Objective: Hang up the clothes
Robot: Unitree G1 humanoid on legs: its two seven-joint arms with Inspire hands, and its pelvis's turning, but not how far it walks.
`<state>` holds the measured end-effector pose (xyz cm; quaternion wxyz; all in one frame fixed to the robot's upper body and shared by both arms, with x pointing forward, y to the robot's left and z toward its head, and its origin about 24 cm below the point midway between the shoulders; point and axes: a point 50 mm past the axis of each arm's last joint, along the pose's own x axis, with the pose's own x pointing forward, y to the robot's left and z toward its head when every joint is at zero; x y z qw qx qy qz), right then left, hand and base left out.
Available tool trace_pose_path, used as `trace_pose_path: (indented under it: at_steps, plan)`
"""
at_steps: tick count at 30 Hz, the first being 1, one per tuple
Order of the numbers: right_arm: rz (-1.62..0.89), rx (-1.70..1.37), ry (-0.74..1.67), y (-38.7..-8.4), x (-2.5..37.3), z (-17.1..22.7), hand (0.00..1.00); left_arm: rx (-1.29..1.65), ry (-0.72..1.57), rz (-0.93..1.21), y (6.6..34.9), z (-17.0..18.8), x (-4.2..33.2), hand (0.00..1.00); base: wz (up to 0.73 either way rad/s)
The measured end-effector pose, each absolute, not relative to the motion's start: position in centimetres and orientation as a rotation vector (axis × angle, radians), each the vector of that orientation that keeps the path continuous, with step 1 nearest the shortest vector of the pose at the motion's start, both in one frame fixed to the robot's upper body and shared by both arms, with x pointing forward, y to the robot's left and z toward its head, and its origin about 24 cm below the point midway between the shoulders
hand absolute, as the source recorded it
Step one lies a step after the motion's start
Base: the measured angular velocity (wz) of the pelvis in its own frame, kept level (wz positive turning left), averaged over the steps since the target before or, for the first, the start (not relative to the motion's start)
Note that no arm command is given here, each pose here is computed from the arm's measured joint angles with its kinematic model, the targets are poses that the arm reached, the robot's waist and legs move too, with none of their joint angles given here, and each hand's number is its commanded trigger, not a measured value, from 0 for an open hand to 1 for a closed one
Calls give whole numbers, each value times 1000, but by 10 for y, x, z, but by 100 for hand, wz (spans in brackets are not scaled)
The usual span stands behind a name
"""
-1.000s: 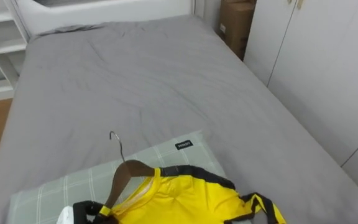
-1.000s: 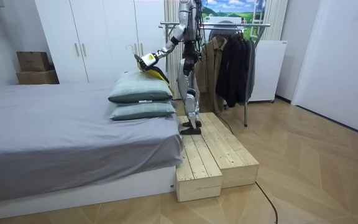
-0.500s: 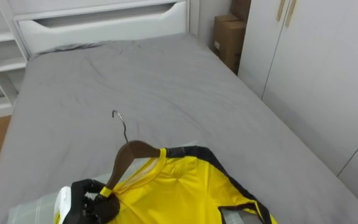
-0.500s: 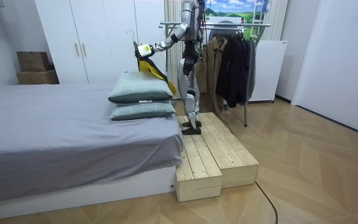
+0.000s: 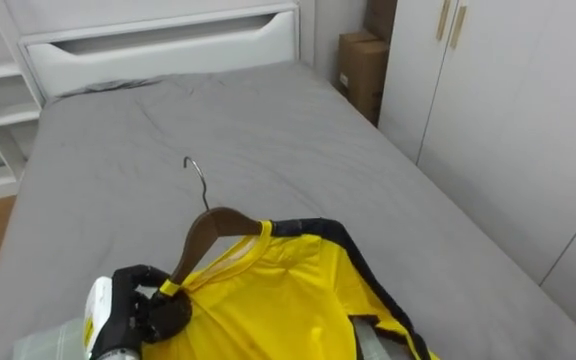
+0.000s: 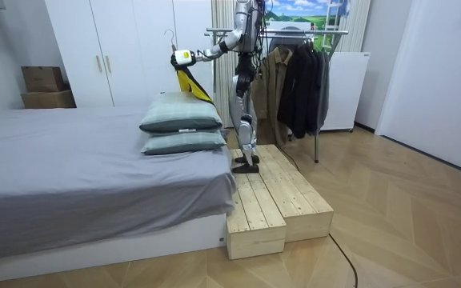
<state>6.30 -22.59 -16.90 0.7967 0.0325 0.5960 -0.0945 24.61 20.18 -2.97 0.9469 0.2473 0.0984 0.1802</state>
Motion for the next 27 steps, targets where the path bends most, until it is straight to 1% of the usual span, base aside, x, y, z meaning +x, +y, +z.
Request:
trace_pose_path:
  at_steps: [4, 11, 17, 22, 27]
  plan:
    - [-216, 66, 1269, -228, 64, -168, 0, 497, 154, 384, 205, -19, 250, 100, -1]
    - [-242, 7, 1271, -236, 63, -167, 0, 557, 117, 383, 208, -13, 252, 100, -1]
    - [-189, -165, 1283, -250, 66, -163, 0, 548, 86, 366, 207, -5, 256, 100, -3]
    - [-147, -325, 1245, -263, 78, -156, 0, 538, 17, 369, 208, 11, 261, 100, -1]
    - [-165, -458, 1153, -272, 106, -146, 0, 564, -1, 371, 213, 16, 263, 100, 0]
